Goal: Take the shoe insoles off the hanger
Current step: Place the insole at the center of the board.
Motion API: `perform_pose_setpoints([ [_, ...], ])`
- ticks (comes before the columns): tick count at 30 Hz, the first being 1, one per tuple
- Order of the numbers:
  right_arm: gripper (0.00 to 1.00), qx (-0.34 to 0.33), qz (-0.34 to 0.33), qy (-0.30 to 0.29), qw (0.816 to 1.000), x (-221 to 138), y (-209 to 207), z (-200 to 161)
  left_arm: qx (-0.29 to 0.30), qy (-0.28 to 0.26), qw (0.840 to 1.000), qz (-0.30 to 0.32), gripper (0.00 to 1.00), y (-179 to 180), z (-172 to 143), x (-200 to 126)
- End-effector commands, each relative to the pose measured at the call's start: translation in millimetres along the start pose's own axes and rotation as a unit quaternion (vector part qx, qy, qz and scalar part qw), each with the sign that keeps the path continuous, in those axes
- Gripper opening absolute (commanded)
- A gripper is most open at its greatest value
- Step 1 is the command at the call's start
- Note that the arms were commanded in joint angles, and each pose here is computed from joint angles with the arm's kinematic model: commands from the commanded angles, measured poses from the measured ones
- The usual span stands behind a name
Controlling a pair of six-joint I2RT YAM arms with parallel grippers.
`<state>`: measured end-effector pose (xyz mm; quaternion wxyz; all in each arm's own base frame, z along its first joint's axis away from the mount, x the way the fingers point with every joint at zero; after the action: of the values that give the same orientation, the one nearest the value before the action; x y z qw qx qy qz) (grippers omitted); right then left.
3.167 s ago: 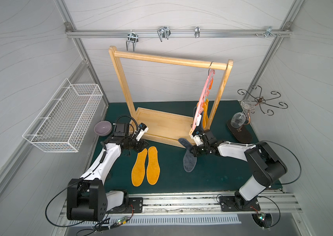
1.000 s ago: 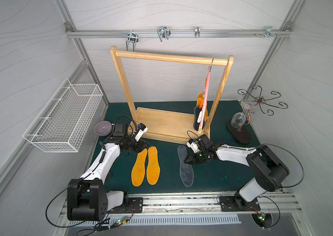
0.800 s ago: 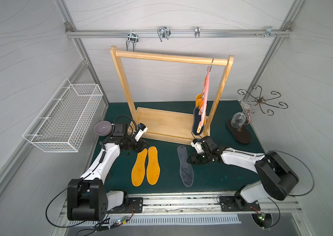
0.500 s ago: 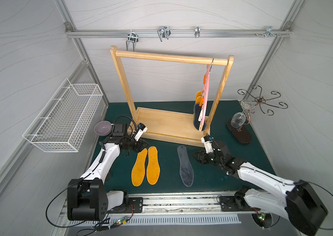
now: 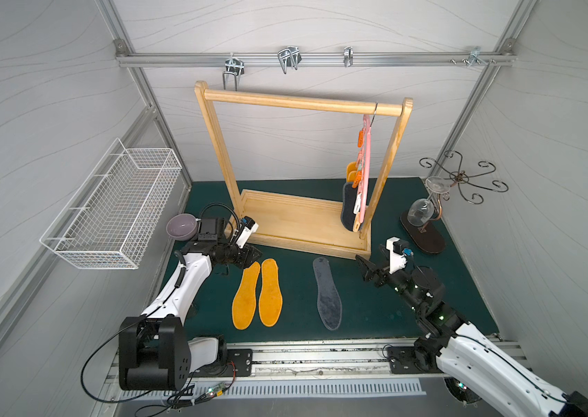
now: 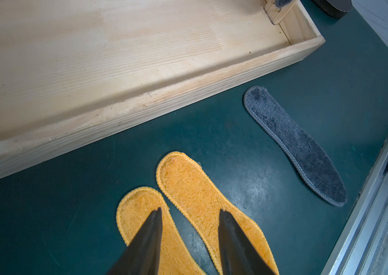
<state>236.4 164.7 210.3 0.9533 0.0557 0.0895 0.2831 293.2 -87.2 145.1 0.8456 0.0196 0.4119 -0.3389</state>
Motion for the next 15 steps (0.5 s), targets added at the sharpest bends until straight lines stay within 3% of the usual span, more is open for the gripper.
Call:
perform_pose_setpoints([
  [1,0.99,-0.060,0.002,-0.026,0.998,10.8,-0.2,20.5,0.010,-0.025,0.999,0.018,0.50,4.7,12.4,-6.9],
  [2,0.99,-0.068,0.005,-0.026,0.997,15.0,-0.1,21.4,0.010,-0.024,0.999,0.019,0.53,4.8,12.4,-7.3],
  [3,0.99,-0.079,0.009,-0.029,0.996,19.4,0.3,23.2,0.009,-0.023,0.999,0.021,0.62,5.3,11.6,-8.0],
  [6,0.99,-0.116,0.015,-0.027,0.993,33.0,-2.1,25.1,0.013,-0.027,0.999,0.022,0.63,4.7,11.5,-9.0],
  [10,0.99,-0.107,0.026,-0.007,0.994,46.4,-12.6,24.6,0.018,-0.025,0.999,0.014,0.64,1.0,10.5,-10.3],
  [11,0.99,-0.111,0.029,-0.009,0.993,48.3,-13.8,23.6,0.020,-0.023,0.999,0.010,0.75,-0.3,9.4,-10.4],
  [12,0.99,-0.122,0.035,-0.012,0.992,50.5,-14.0,22.0,0.025,-0.020,0.999,0.000,0.98,-3.6,6.9,-10.5],
  [15,0.99,-0.143,0.056,-0.021,0.988,56.2,-11.0,23.7,0.032,-0.009,0.999,-0.035,1.00,-14.7,2.9,-11.3],
])
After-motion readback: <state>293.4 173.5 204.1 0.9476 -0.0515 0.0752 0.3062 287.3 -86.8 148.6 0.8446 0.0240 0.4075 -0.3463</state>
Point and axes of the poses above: each gripper's point midway between its finger pads, its own x axis out along the fingers, its own y axis along the line the jaws close on, z = x × y, the point moved 1 cm from there along -x, back along the fingers, and after that the axes turned 1 degree about x, right-handed, at the moved point
